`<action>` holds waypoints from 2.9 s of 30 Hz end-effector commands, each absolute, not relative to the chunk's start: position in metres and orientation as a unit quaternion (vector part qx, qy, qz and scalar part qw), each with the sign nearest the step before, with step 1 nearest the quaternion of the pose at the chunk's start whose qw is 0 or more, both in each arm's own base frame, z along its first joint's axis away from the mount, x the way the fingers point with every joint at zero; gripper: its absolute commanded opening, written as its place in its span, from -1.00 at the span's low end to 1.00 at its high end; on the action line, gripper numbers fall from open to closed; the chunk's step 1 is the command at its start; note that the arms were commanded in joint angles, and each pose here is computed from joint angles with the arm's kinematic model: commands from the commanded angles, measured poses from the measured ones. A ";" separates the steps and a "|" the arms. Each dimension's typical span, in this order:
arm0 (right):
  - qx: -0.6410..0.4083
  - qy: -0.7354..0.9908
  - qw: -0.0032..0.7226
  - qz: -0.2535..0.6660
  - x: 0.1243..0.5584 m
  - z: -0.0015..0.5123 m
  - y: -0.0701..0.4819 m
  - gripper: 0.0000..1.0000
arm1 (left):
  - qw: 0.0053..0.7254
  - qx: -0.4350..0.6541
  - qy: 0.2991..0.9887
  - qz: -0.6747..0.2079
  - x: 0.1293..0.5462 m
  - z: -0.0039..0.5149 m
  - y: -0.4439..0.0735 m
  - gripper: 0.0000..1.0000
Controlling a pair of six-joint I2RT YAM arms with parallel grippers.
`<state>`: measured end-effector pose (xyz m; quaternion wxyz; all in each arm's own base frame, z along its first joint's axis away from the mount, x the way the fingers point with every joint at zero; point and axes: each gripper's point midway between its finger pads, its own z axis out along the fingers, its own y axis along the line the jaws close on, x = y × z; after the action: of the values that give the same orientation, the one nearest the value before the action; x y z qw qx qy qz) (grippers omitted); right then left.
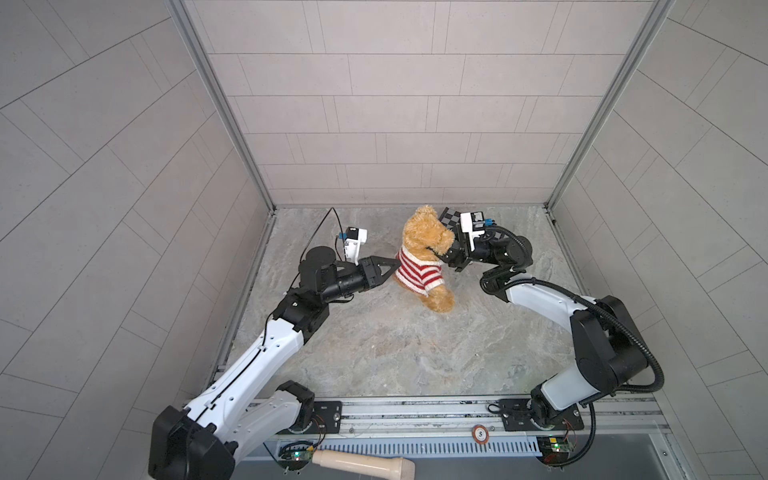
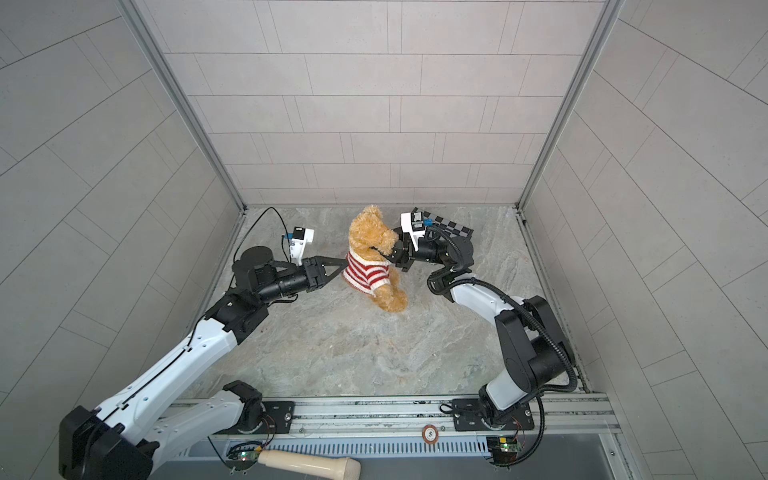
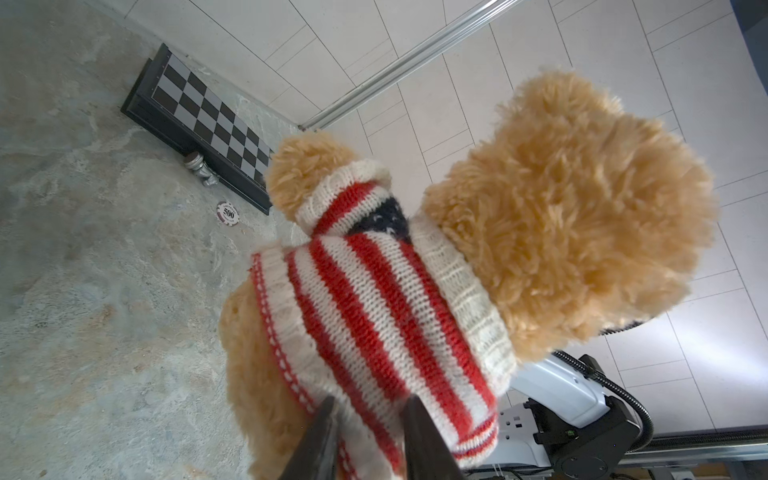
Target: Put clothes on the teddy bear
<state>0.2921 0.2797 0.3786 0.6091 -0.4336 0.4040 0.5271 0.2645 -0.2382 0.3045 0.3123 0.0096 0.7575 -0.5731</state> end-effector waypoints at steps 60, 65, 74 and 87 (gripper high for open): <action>-0.392 0.380 0.702 0.457 0.293 0.392 0.269 -1.00 | 0.279 -0.004 0.839 -0.467 0.261 0.221 -0.226 -0.98; -0.396 0.416 0.700 0.424 0.301 0.382 0.269 -1.00 | 0.322 0.014 0.854 -0.407 0.260 0.239 -0.203 -0.61; -0.393 0.456 0.701 0.383 0.304 0.367 0.272 -1.00 | 0.369 0.035 0.826 -0.425 0.267 0.275 -0.200 -0.47; -0.376 0.465 0.733 0.325 0.302 0.369 0.274 -1.00 | 0.342 -0.015 0.778 -0.526 0.266 0.280 -0.242 -0.13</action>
<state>0.3075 0.2819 0.3426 0.6915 -0.3775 0.5007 0.3585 0.2570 -0.2374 0.2739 0.3318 0.0130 0.7937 -0.5098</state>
